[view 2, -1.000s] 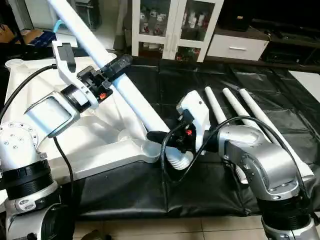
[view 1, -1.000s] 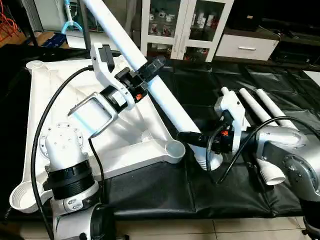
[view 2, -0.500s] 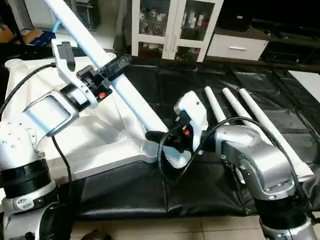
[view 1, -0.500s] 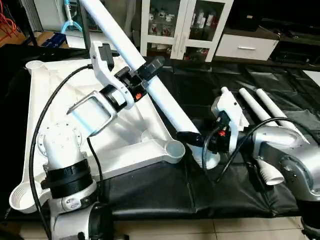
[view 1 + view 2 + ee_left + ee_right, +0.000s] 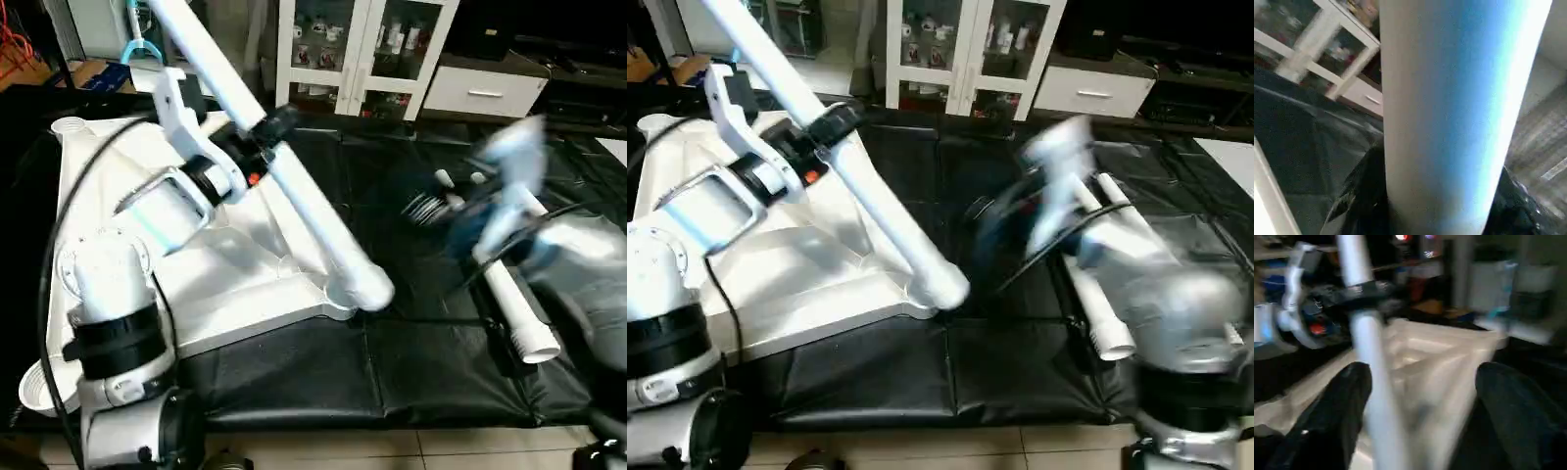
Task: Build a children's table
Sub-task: Pick table leg
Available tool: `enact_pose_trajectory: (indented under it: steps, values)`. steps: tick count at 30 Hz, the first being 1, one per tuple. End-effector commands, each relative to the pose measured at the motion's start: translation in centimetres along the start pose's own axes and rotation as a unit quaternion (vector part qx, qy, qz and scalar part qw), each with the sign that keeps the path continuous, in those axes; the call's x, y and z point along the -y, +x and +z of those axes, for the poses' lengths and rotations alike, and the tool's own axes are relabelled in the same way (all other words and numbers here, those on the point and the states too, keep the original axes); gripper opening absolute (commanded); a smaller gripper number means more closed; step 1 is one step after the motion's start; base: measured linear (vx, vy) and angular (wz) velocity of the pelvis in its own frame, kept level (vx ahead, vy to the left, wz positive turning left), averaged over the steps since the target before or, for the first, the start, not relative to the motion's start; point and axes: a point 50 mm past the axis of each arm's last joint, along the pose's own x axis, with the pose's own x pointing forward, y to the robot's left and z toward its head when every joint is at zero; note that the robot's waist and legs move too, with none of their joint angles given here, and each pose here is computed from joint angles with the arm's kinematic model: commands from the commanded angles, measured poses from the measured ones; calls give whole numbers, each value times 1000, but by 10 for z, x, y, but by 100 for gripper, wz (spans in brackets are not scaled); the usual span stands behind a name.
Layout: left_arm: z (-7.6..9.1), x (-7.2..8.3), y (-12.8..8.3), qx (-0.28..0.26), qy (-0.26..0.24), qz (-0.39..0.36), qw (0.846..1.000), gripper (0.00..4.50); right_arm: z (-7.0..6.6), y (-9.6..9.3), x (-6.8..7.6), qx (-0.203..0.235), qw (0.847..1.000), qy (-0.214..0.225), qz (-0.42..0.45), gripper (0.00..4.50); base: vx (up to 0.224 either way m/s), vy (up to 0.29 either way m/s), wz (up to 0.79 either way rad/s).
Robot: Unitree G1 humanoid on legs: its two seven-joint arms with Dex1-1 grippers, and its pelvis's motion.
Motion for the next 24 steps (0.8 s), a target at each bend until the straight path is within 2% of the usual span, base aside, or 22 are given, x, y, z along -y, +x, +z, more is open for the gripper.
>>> enact_pose_trajectory:
  steps: [1,2,3,8,12,16,18,24]
  values:
    - [8,-1,3,15,24,27,999,165,-22,-16,-2,-83,995,-49,-23,409,0,0,0]
    - [12,-1,5,28,23,30,999,165,-34,-22,-7,-117,992,-53,-15,420,0,0,0]
    - [12,-1,5,28,23,30,999,165,-34,-22,-7,-117,992,-53,-15,420,0,0,0]
    - [31,2,7,63,30,29,997,165,-64,-21,-29,-175,983,-59,0,448,0,0,0]
    - [35,3,8,70,31,24,997,165,-70,-14,-35,-175,983,-53,-1,448,0,0,0]
    - [38,5,9,82,26,18,996,165,-81,-3,-41,-191,979,-75,-2,448,0,0,0]
    - [36,7,11,78,24,12,997,165,-82,5,-45,-185,979,-81,-2,448,0,0,0]
    - [36,8,12,77,20,11,997,165,-79,9,-49,-180,979,-92,5,448,0,0,0]
